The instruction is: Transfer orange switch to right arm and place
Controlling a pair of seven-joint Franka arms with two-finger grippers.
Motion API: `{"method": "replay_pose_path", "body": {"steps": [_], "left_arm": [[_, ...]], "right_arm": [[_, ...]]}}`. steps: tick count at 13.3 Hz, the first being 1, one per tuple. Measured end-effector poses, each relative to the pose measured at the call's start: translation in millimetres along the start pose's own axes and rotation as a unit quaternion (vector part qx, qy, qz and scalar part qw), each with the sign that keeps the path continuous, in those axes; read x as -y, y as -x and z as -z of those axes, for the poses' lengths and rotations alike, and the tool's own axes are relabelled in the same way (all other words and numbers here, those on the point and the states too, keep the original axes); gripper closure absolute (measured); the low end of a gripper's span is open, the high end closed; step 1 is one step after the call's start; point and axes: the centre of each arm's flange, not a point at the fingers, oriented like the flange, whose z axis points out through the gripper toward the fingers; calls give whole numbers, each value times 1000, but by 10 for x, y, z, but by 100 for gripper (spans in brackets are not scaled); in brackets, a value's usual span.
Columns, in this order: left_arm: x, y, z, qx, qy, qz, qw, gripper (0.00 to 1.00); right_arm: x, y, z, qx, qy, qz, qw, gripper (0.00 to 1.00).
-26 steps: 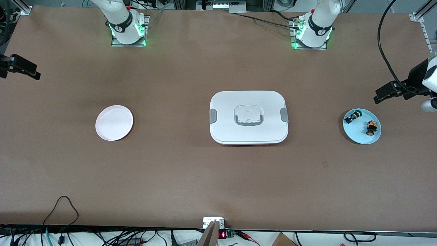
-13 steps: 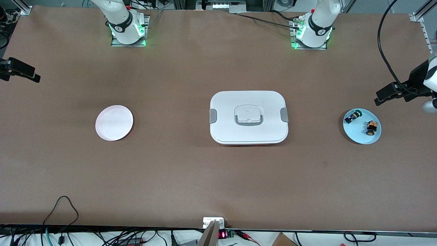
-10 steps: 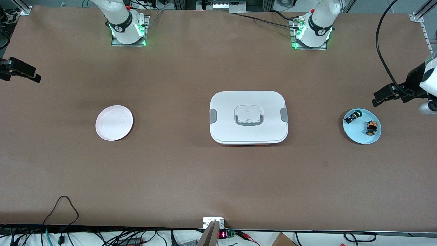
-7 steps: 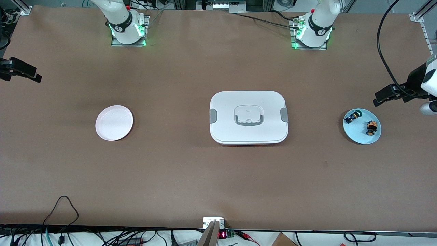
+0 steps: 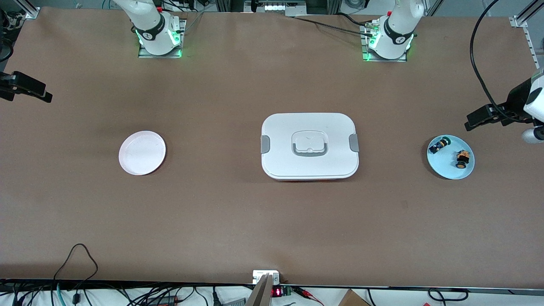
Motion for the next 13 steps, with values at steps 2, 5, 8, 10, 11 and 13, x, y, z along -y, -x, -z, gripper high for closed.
{"method": "replay_pose_path", "body": {"steps": [2,5,8,10,11,13], "left_arm": [[18,3,-58,9,-2,1,1000,0],[141,-15,-295,22,-17,-23,999,0],[426,-59,-655,26,-19,-68,997,0],[603,-55,-899,34,-16,-123,992,0],[691,-49,-1030,36,-13,-165,986,0],[851,-12,-1315,44,-8,-229,972,0]], "right_arm": [[0,0,0,0,0,0,1000,0],[1,0,0,0,0,0,1000,0],[0,1,2,0,0,0,1000,0],[1,3,5,0,0,0,1000,0],[1,5,7,-1,0,0,1000,0],[2,7,11,-1,0,0,1000,0]]}}
